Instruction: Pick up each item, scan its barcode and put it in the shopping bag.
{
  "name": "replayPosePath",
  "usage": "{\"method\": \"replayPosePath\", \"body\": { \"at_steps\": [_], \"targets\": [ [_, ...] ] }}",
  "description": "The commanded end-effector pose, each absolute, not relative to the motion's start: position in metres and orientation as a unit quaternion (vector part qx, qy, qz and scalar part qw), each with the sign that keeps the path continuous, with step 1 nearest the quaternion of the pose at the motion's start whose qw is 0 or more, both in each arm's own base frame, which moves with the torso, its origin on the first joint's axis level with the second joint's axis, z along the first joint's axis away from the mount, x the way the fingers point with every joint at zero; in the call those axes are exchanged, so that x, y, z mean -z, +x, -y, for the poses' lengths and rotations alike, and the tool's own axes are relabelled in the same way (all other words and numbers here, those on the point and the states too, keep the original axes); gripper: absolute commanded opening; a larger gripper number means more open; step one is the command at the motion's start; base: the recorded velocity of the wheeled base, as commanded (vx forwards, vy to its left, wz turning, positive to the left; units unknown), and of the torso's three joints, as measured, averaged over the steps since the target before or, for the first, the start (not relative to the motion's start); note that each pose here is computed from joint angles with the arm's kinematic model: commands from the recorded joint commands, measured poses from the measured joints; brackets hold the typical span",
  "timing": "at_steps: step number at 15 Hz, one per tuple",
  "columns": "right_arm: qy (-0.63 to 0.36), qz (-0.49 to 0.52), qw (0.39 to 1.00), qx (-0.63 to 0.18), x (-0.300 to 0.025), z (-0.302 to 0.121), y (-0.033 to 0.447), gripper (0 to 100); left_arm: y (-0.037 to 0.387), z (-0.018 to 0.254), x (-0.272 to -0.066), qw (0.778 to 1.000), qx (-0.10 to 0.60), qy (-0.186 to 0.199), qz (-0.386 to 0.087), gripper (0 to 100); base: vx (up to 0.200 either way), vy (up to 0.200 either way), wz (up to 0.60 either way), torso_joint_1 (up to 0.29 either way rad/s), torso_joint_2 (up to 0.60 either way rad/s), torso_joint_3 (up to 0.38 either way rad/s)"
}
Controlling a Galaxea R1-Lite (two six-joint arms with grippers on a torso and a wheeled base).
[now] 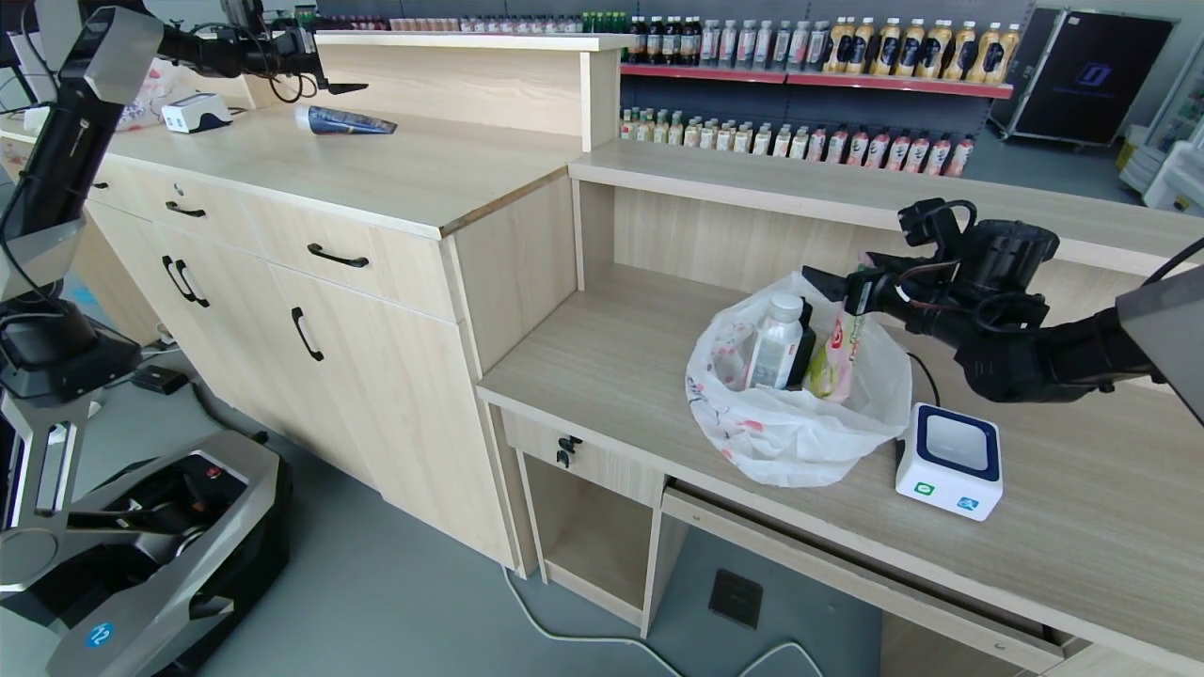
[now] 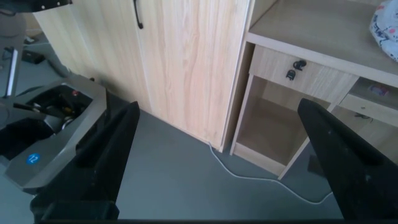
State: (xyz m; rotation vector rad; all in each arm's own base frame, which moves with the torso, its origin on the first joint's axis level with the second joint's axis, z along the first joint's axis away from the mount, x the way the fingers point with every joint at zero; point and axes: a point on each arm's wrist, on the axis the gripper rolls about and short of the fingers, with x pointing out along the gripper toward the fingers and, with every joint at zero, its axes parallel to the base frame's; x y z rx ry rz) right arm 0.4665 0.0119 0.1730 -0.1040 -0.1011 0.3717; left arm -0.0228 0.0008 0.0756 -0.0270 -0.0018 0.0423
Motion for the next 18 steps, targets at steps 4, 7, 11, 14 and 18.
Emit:
{"method": "replayPosePath", "body": {
  "at_steps": [4,7,11,14,18],
  "targets": [
    [-0.058,0.083,0.972,-0.213,-0.193,-0.021,0.47,100,-0.023,-0.001,-0.076,1.0,-0.021,-0.014,0.001,100,0.0,0.0,0.0,0.0,0.0,0.0],
    [-0.059,0.084,0.971,-0.216,-0.196,-0.025,0.47,100,-0.023,-0.001,-0.076,1.0,-0.021,-0.014,0.001,100,0.0,0.0,0.0,0.0,0.0,0.0],
    [-0.089,0.122,0.964,-0.22,-0.239,-0.031,0.438,100,-0.023,-0.001,-0.076,1.0,-0.021,-0.014,0.001,100,0.0,0.0,0.0,0.0,0.0,0.0],
    [-0.172,0.148,0.952,-0.206,-0.276,-0.026,0.372,100,-0.023,-0.001,-0.076,1.0,-0.021,-0.014,0.001,100,0.0,0.0,0.0,0.0,0.0,0.0],
    [-0.25,0.191,0.938,-0.143,-0.341,-0.005,0.312,100,-0.023,-0.001,-0.076,1.0,-0.021,-0.014,0.001,100,0.0,0.0,-0.6,0.001,0.0,0.005]
  ]
}}
